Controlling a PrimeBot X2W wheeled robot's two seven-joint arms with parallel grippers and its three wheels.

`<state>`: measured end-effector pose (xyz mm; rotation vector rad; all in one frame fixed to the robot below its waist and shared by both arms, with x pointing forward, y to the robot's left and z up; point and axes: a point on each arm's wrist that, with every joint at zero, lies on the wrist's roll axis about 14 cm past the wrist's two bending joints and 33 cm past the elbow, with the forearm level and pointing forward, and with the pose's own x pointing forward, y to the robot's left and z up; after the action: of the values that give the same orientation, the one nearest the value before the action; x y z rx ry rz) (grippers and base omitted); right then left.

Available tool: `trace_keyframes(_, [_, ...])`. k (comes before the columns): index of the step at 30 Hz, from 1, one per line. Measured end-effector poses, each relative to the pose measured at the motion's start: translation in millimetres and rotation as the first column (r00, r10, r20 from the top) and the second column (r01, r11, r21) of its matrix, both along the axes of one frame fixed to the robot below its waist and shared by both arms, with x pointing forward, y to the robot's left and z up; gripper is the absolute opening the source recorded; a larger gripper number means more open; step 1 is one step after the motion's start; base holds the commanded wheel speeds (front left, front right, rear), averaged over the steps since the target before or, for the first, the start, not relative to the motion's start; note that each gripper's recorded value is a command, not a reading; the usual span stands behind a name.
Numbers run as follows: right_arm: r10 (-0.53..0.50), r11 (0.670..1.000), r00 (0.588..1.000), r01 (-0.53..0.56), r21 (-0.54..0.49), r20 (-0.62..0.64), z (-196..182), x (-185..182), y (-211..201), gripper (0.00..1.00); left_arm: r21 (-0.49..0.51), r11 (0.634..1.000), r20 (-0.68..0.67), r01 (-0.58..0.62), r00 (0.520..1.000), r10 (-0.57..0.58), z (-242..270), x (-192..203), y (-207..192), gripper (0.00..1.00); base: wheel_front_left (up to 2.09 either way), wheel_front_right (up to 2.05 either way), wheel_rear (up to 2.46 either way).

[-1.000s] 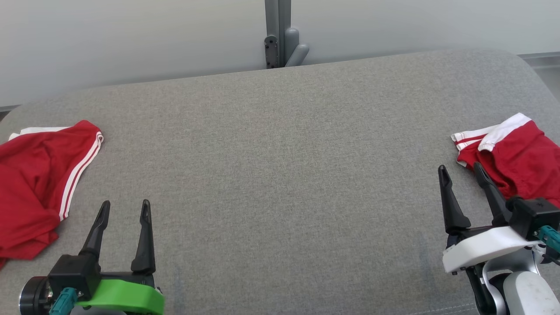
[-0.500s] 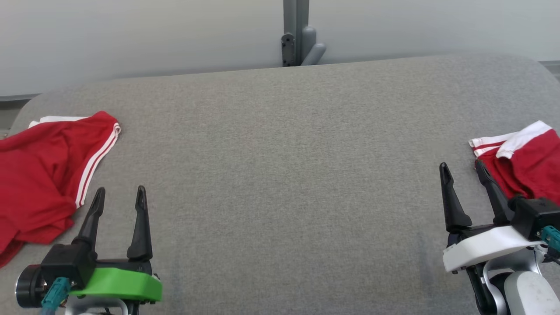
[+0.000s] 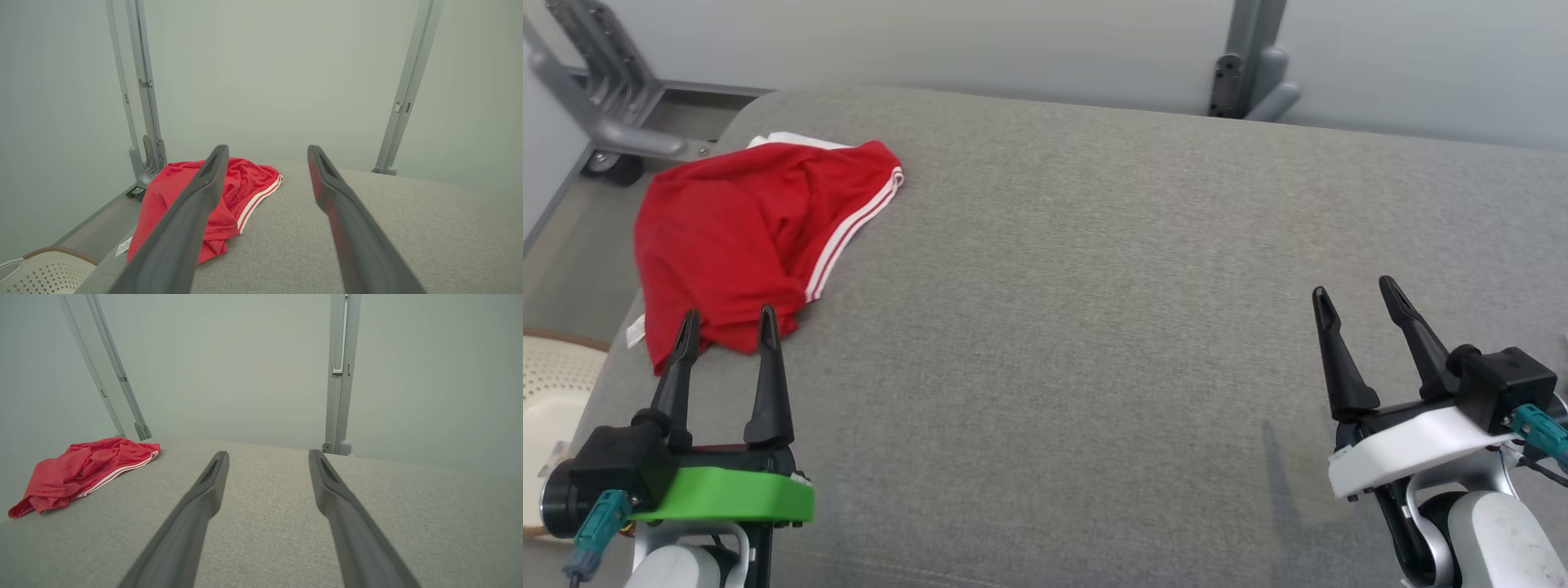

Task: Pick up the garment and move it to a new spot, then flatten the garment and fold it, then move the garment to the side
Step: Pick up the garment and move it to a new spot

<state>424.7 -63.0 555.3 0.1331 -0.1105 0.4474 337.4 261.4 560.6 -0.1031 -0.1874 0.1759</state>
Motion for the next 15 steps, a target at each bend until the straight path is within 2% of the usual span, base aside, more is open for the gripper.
trace_keyframes(7, [0.114, 0.993, 0.993, -0.114, 0.009, -0.007, -0.9, 2.0, 42.7, 1.0, 0.012, 0.996, 0.004, -0.093, 0.996, 0.093, 1.5, -27.9, 27.7, 1.0, 0.0, 0.0, 0.0])
trace_keyframes(15, [0.155, 0.988, 0.988, -0.155, 0.019, -0.009, 0.0, 1.3, 58.8, 1.0, 0.028, 0.992, 0.014, -0.122, 0.992, 0.122, 4.4, -40.6, 37.3, 1.0, 0.0, 0.0, 0.0])
